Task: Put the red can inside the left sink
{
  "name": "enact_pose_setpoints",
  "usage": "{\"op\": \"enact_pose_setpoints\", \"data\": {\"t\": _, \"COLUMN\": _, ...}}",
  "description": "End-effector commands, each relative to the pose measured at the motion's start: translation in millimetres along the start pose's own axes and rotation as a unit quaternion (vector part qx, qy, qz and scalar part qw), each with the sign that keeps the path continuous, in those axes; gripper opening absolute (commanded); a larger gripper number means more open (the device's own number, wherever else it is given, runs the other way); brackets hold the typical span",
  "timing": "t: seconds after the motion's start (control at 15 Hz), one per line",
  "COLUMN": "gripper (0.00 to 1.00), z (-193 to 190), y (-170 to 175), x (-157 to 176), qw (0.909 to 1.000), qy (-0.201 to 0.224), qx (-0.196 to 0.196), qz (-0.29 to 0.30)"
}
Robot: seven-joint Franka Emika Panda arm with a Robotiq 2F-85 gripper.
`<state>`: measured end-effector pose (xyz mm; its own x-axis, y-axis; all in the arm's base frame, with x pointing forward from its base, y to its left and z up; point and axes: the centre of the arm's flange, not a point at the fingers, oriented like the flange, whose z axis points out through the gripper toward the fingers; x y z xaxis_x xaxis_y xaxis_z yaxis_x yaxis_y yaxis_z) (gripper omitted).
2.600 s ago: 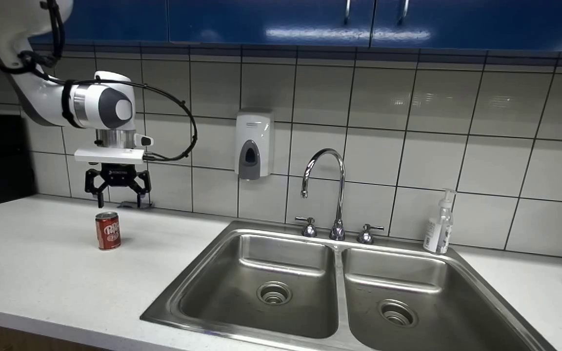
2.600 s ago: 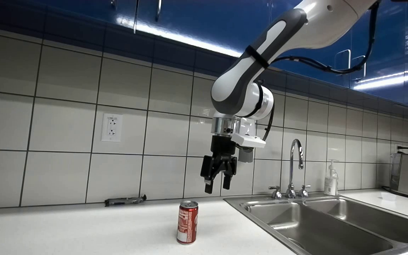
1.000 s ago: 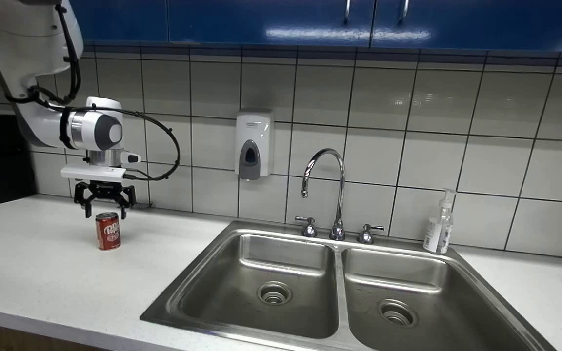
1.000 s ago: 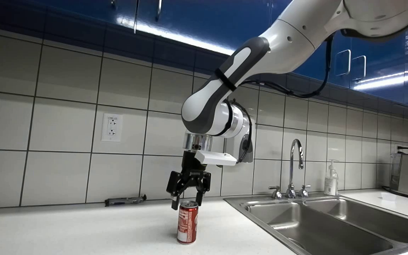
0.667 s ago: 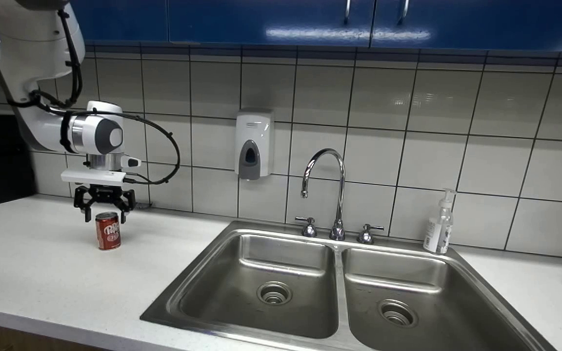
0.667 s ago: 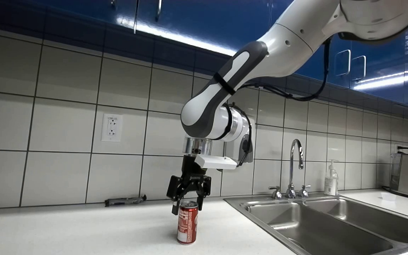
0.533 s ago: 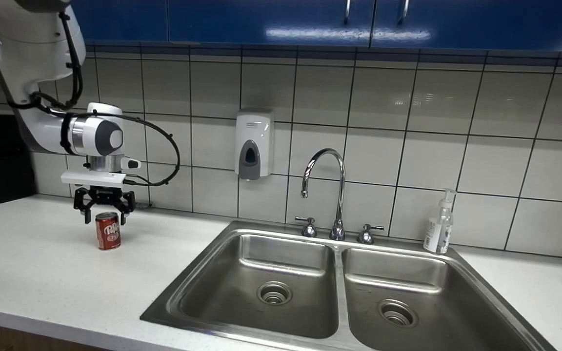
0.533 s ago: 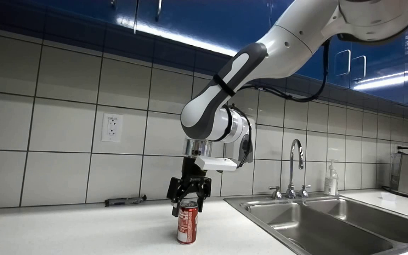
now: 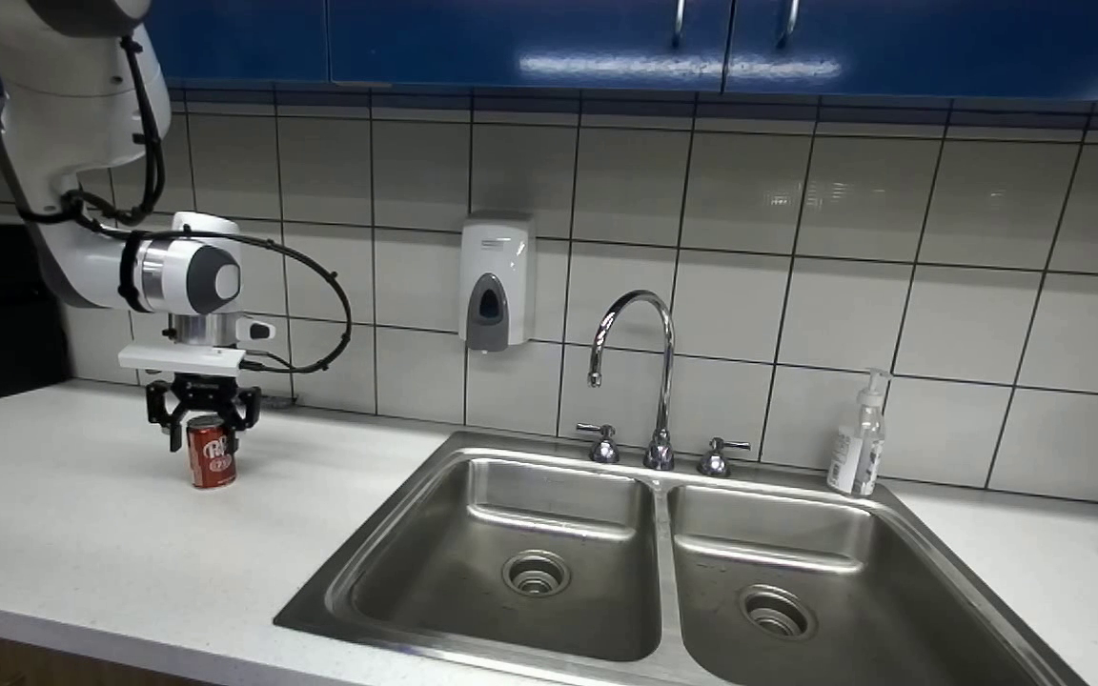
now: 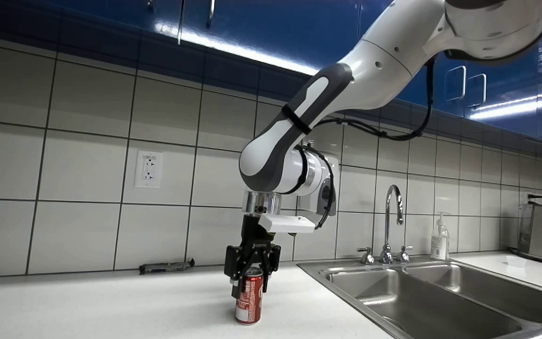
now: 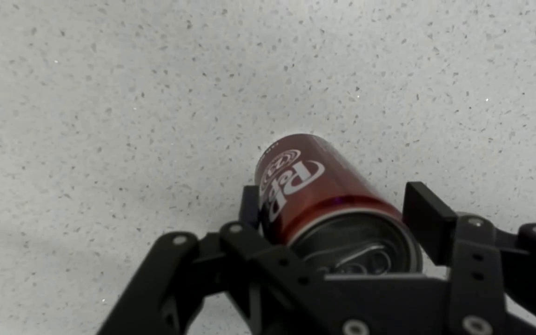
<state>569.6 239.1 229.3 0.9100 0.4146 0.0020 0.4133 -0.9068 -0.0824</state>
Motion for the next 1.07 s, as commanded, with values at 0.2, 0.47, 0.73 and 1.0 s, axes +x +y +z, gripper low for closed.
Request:
{"op": "enact_pose_setpoints", "data": {"t": 0.2, "gripper": 0.39, "z": -4.3, "y": -4.3, "x": 0.6, "qw": 1.0000, "qy": -0.002, "qx": 0.001, "qz": 0.000}}
{"op": "enact_pose_setpoints", "data": {"t": 0.47, "gripper": 0.39, "z": -28.6, "y": -5.7, "x": -10.7, "qw": 0.9999, "qy": 0.003, "qx": -0.005, "qz": -0.013}}
{"op": "enact_pose_setpoints", "data": {"t": 0.73, "gripper": 0.39, "z": -55.4, "y": -3.9, "x": -27.2, "qw": 0.9998, "qy": 0.009, "qx": -0.010, "qz": -0.013}}
{"op": "enact_pose_setpoints", "data": {"t": 1.0, "gripper": 0.39, "z": -80.9, "y": 13.2, "x": -56.7, "qw": 0.9997, "qy": 0.015, "qx": -0.015, "qz": 0.008}}
